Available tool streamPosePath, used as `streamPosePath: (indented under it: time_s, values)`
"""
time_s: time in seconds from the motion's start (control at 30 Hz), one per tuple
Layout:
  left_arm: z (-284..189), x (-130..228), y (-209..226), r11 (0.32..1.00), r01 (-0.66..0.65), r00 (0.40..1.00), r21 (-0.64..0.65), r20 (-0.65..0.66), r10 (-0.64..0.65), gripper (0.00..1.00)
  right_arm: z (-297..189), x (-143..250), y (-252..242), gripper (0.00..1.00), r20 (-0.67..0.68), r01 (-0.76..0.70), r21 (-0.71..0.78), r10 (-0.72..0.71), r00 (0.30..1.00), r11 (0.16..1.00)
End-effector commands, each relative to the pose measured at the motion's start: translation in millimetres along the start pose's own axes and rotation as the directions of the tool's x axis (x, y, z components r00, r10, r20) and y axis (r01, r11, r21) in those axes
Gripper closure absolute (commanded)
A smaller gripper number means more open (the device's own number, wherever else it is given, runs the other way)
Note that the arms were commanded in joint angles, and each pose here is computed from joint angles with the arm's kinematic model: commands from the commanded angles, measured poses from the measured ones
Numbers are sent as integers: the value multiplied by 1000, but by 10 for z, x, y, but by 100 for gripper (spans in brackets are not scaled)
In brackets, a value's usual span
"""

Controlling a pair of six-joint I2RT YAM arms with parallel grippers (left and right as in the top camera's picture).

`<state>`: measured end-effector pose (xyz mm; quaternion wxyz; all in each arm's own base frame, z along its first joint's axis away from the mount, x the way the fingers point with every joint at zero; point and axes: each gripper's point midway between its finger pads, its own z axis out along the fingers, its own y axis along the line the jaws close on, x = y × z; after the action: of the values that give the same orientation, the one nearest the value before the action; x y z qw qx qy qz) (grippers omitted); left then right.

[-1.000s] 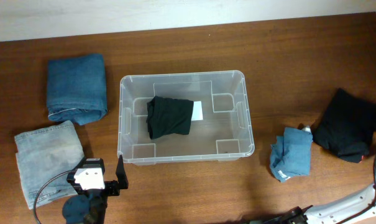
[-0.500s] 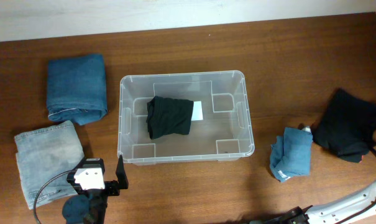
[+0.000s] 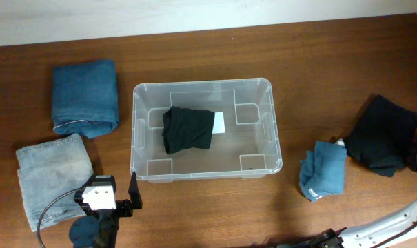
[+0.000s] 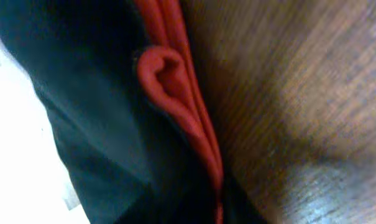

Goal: Pack container
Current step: 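Grasp the black garment with red lining with the right gripper, then place the black red-lined garment into the container and release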

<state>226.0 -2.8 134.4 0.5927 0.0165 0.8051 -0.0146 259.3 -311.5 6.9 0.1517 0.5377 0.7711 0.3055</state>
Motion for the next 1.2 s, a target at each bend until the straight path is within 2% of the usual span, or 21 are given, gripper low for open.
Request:
streamPosePath:
  time_s: [0.0, 0.07, 0.17, 0.33, 0.47, 0.57, 0.73, 0.8, 0.83, 0.93, 1.03, 1.17]
  values:
    - [18, 57, -2, 1000, -15, 1000, 2, -12, 15, 0, 282, 267, -277, 87, -108, -91, 60, 97, 989, 994]
    - [18, 57, -2, 1000, -14, 1000, 2, -12, 14, 0, 232, 257, 64, 96, -114, -105, -118, 92, 989, 987]
    - [18, 57, -2, 1000, -15, 1000, 2, -12, 15, 0, 55, 265, 480, 96, -111, -100, -290, 70, 991, 952]
    - [18, 57, -2, 1000, -15, 1000, 2, -12, 15, 0, -291, 333, 960, 96, -32, 30, -318, -42, 999, 947]
    - [18, 57, -2, 1000, -15, 1000, 2, -12, 15, 0, -653, 598, 1660, 96, 55, 207, -350, -201, 978, 913]
    - [18, 57, -2, 1000, -15, 1000, 2, -12, 15, 0, -865, 1005, 2240, 96, 99, 363, -403, -354, 930, 840]
    - [18, 57, -2, 1000, -15, 1000, 2, -12, 15, 0, -1064, 1797, 2896, 96, 131, 547, -438, -551, 824, 713]
    - [18, 57, -2, 1000, -15, 1000, 2, -12, 15, 0, -1118, 2169, 3103, 96, 128, 598, -462, -618, 775, 655]
    - [18, 57, -2, 1000, -15, 1000, 1, -12, 15, 0, -1156, 2548, 3266, 96, 117, 636, -492, -679, 725, 594]
    - [18, 57, -2, 1000, -15, 1000, 2, -12, 15, 0, -1178, 3042, 3428, 96, 97, 673, -540, -757, 647, 506]
    - [18, 57, -2, 1000, -15, 1000, 2, -12, 15, 0, -1124, 3718, 3602, 96, 59, 688, -622, -854, 517, 374]
    - [18, 57, -2, 1000, -15, 1000, 2, -12, 15, 0, -917, 4156, 3707, 96, 22, 700, -637, -900, 435, 323]
